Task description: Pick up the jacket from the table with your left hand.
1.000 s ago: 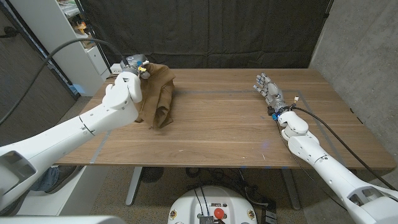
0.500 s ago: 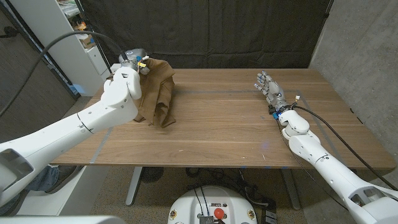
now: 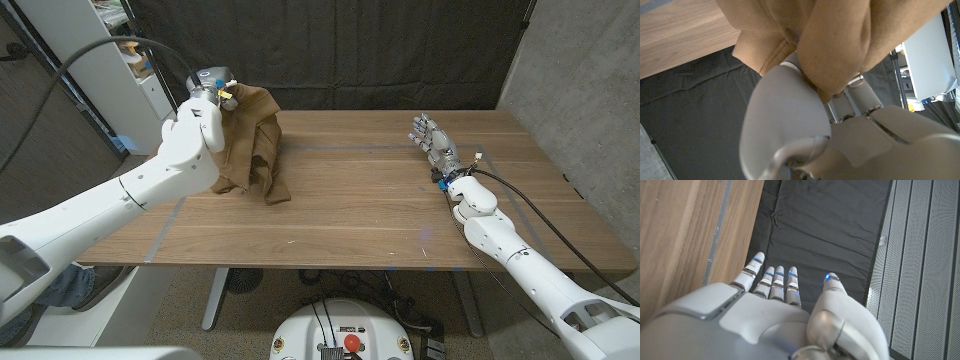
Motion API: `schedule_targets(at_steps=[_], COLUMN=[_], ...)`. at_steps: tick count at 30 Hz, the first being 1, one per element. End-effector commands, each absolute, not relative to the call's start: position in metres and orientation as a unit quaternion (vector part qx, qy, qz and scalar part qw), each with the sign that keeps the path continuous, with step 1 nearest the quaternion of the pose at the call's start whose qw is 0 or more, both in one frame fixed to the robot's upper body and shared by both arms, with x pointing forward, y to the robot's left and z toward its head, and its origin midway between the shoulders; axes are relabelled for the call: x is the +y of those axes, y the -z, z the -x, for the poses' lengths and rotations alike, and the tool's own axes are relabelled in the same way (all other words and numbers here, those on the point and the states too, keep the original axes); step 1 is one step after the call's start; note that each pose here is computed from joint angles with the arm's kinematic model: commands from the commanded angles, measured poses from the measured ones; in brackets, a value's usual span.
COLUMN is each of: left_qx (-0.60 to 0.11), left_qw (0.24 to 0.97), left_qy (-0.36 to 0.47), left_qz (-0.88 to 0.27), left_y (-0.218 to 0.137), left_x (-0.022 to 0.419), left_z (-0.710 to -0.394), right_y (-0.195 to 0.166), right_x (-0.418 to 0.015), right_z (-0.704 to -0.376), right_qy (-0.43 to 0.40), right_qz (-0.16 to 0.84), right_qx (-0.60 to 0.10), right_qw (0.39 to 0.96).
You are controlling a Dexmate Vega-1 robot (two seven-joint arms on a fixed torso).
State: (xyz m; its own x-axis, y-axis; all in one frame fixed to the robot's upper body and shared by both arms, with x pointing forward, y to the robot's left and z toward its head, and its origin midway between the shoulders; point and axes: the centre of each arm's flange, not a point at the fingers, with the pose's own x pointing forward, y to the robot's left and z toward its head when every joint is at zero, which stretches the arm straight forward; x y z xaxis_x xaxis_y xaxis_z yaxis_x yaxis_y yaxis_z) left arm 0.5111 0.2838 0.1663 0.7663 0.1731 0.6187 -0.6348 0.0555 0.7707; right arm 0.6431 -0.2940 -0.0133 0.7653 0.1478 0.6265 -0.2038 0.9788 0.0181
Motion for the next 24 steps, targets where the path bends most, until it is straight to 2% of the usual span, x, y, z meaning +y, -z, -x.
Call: schedule_targets(at_steps=[1, 24], left_qx=[-0.192, -0.217], left_qw=[0.690, 0.680], left_qy=[-0.300, -0.318], left_qz=[-0.630, -0.624], left_y=[-0.181, -0.202], left_x=[0.282, 0.275], left_z=[-0.500, -0.472], right_y=[0.010, 0.007], right_x=[-0.291, -0.291], right_z=[-0.644, -0.639], right_qy=[-0.095, -0.097], right_qz=[-0.043, -0.047], right_qx=[-0.333, -0.341], right_qw=[0.937, 0.934])
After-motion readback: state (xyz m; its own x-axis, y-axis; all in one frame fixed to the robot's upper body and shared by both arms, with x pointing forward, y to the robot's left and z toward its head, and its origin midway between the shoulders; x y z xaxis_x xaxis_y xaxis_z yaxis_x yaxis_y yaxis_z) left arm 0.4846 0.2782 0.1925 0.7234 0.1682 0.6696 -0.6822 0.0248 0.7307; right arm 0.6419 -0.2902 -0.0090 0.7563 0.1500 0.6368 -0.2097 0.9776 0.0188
